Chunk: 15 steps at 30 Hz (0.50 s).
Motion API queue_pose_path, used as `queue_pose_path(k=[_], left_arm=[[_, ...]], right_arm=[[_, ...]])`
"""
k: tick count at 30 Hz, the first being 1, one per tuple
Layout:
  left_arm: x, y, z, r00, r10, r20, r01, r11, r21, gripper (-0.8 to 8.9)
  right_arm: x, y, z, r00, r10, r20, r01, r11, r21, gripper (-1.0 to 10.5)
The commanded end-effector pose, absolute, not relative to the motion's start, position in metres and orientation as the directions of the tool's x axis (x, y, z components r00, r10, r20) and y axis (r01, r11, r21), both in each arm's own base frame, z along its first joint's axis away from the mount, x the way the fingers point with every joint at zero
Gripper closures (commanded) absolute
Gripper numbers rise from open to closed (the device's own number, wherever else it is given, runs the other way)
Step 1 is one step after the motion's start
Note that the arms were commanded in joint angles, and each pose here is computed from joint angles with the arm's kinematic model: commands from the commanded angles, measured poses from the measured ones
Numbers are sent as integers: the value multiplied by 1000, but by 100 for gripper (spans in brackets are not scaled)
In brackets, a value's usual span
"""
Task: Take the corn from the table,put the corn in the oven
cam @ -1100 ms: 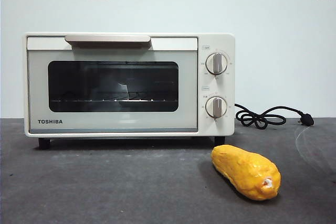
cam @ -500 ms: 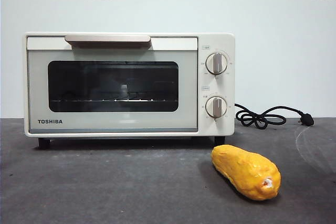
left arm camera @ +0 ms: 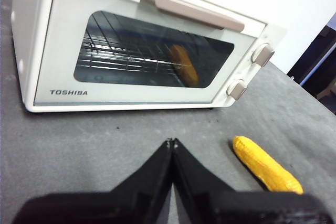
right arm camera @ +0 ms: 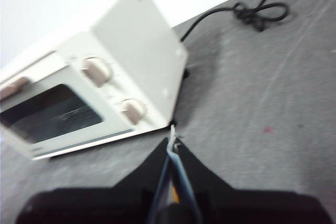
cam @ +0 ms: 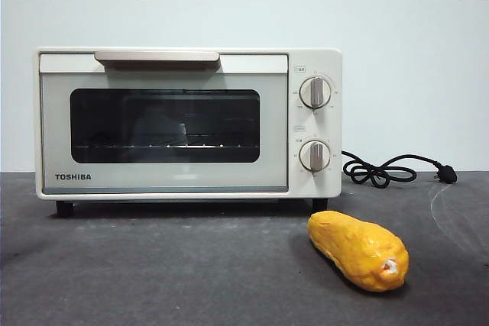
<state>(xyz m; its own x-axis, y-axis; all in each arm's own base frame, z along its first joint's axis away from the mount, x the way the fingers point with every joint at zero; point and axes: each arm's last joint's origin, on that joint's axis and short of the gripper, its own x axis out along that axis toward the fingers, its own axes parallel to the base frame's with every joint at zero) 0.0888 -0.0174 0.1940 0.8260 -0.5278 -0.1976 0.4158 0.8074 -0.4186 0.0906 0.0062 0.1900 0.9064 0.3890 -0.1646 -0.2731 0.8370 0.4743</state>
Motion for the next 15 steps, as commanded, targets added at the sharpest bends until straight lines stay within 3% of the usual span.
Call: queue_pose_path(k=[1,8,15], left_arm=[[92,-17,209,820,-533,-208,422,809,-409,819],[107,-20,249,758,-586,-288,436,783,-444,819],[123,-28,282,617,-699,-361,527,708,-470,819]], right_arm=[[92,8,207,880,443,-174,-319,820,476,950],[106,11,251,760,601,-247,-449,760,469,950],[128,17,288,604,726,-329,-544,677,496,950]])
